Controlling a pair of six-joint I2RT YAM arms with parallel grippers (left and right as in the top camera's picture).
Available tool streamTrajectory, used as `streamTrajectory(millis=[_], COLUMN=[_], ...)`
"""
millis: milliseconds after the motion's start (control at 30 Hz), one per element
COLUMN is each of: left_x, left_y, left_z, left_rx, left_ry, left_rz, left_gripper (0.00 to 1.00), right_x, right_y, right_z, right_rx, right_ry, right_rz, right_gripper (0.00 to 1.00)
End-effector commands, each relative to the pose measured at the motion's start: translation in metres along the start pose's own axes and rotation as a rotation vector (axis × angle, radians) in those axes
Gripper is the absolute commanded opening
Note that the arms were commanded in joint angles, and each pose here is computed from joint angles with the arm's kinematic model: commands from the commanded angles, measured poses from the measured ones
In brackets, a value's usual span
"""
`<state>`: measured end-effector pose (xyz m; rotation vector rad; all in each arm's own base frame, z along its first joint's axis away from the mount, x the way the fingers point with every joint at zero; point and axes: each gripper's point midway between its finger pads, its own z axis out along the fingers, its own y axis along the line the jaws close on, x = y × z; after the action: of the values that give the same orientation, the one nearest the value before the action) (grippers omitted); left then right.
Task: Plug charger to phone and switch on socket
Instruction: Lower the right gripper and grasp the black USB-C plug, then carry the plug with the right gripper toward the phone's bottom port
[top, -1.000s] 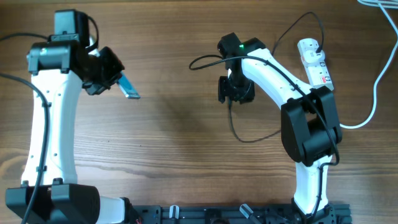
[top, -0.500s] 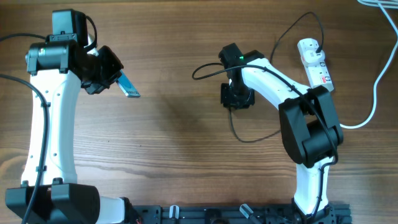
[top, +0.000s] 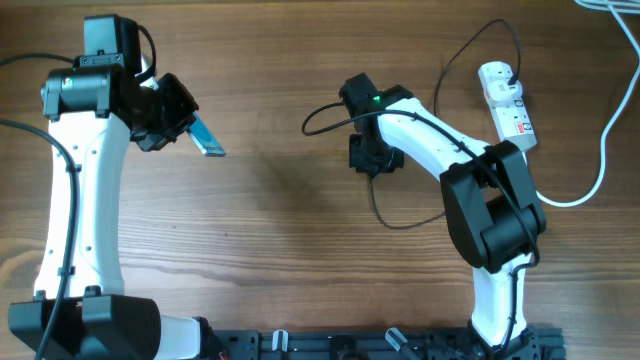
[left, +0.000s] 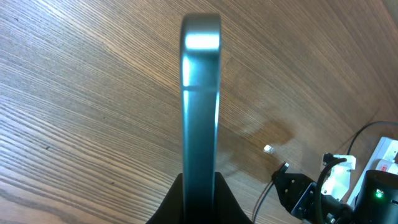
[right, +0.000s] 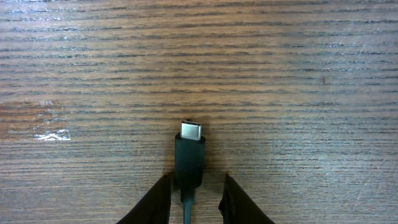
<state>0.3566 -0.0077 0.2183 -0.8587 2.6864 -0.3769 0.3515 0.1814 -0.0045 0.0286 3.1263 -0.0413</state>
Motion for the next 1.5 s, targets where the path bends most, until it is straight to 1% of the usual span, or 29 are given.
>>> streamTrajectory(millis=[0,67,200,300,567,900,1100,1133,1167,1233,1333,1433,1467], left_x=[-0.001,-0.001,-0.001,-0.001,-0.001,-0.001,-0.001,-0.001,-0.001,-0.001,-0.001,-0.003,-0.004], left_y=[-0.003,-0.003,-0.003,-0.003,-0.003,-0.003,-0.003,-0.003,-0.003,-0.003,-0.003,-0.004,-0.012], left_z=[-0.003,-0.003,-0.003,-0.003,-0.003,-0.003,-0.003,-0.003,-0.003,-0.003,-0.003,-0.003,-0.003], left_rx=[0.017,0.017,0.017,0.017,0.018,0.018,0.018,0.018,0.018,0.018,0.018,0.022,0.067], left_ry=[-0.004,-0.004,-0.004,-0.004,-0.004,-0.004,-0.004,-0.004,-0.004,-0.004,-0.005,-0.01,-0.008], left_rz=[-0.011,-0.011,-0.011,-0.012,-0.012,-0.012,-0.012,-0.012,-0.012,-0.012,-0.012,-0.01,0.02], left_gripper=[0.04,0.04,0.04,0.04,0.04,0.04,0.04,0.04,0.04,0.04,0.04,0.04,0.04], right_x=[0.017,0.017,0.021,0.021,0.023,0.019,0.016,0.015,0.015,0.014,0.013,0.013,0.011], right_y=[-0.001,-0.001,0.001,0.001,0.0,0.0,0.001,0.001,0.001,-0.001,-0.001,-0.001,-0.001], right_z=[0.018,0.018,0.018,0.018,0.018,0.018,0.019,0.019,0.019,0.019,0.019,0.012,-0.004], right_rx=[0.019,0.018,0.004,0.004,0.008,0.012,0.006,0.007,0.01,0.017,0.022,0.022,0.02], right_ry=[0.063,0.065,0.085,0.085,0.092,0.074,0.061,0.058,0.055,0.052,0.046,0.049,0.045], right_rz=[0.007,0.007,0.008,0.008,0.007,0.006,0.004,0.004,0.004,0.004,0.003,0.004,0.004], right_gripper=[0.29,0.27,0.26,0.2,0.2,0.16,0.15,0.15,0.11,0.1,0.04,0.04,0.04])
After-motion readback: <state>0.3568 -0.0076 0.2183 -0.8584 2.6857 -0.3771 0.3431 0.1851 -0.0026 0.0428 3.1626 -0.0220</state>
